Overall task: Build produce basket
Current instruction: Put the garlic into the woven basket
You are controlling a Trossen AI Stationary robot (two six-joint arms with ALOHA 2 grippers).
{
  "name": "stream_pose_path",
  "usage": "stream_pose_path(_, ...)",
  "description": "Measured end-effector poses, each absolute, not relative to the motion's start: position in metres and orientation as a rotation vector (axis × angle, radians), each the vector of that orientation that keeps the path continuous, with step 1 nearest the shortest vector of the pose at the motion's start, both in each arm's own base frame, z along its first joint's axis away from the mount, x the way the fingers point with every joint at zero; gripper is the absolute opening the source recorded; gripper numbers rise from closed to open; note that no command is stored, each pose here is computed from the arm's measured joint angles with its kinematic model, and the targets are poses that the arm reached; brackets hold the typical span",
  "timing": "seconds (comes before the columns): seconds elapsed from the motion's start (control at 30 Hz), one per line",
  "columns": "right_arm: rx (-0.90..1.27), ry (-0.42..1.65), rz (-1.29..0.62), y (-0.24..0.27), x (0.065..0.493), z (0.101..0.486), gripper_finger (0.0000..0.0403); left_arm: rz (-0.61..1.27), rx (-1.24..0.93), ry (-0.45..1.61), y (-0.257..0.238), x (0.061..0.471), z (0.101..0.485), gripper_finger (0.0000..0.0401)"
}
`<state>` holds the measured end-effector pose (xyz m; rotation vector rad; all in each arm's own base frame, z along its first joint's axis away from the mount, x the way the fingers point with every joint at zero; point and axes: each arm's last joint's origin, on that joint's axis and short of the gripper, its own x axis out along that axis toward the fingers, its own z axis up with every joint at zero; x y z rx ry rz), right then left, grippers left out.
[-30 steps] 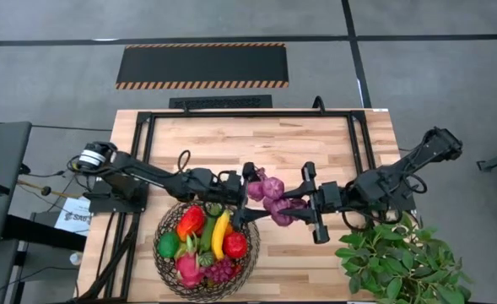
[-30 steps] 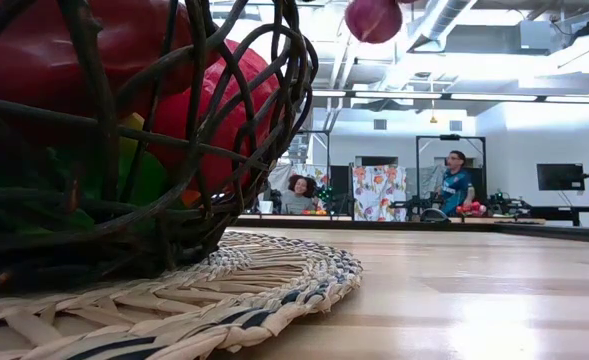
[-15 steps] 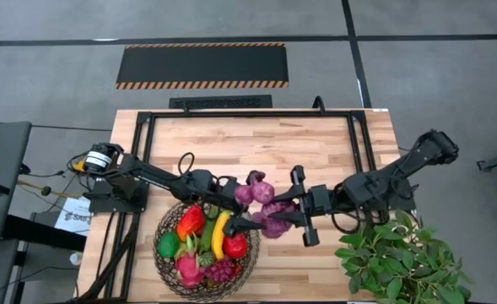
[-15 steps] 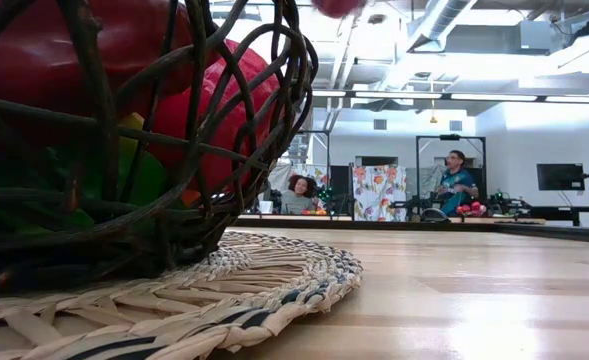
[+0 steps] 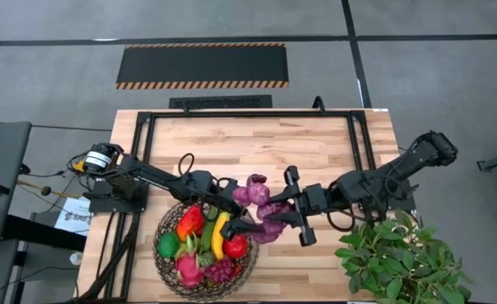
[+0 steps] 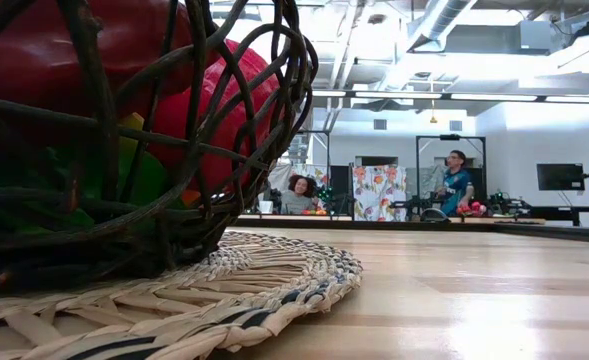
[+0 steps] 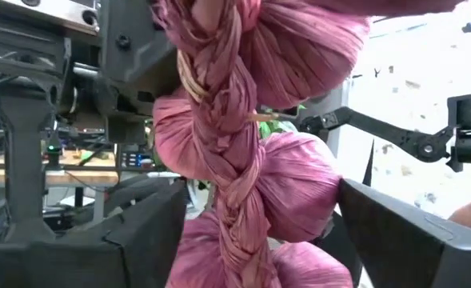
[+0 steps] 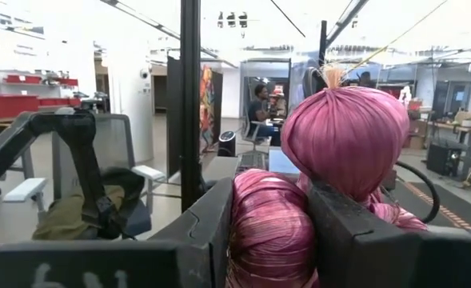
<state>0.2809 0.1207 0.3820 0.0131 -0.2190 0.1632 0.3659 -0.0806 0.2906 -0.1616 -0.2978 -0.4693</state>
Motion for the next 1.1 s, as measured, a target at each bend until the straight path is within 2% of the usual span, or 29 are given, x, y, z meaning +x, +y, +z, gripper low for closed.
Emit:
stream_pose_path(0.57, 0.011, -0.204, 0.163, 0.12, 0.281, 0.381, 0.0183, -0.478, -0.156, -0.286, -0.081, 0.366, 0.289, 0.0122)
stream_pose_path(0.77, 0.008, -0.198, 0.163, 0.12, 0.281, 0.38, 0.0193, -0.511, -0.256, -0.259, -0.083, 0.366, 0.289, 0.0068)
stream_pose_path(0.9, 0.006, -0.193, 0.164, 0.118, 0.276, 0.384, 0.0194, -0.547, -0.378, -0.225, -0.081, 0.366, 0.29, 0.0049)
stream_pose_path(1.1, 0.021, -0.226, 0.176, 0.115, 0.26, 0.397, 0.0197, -0.577, -0.481, -0.203, -0.075, 0.366, 0.293, 0.0052)
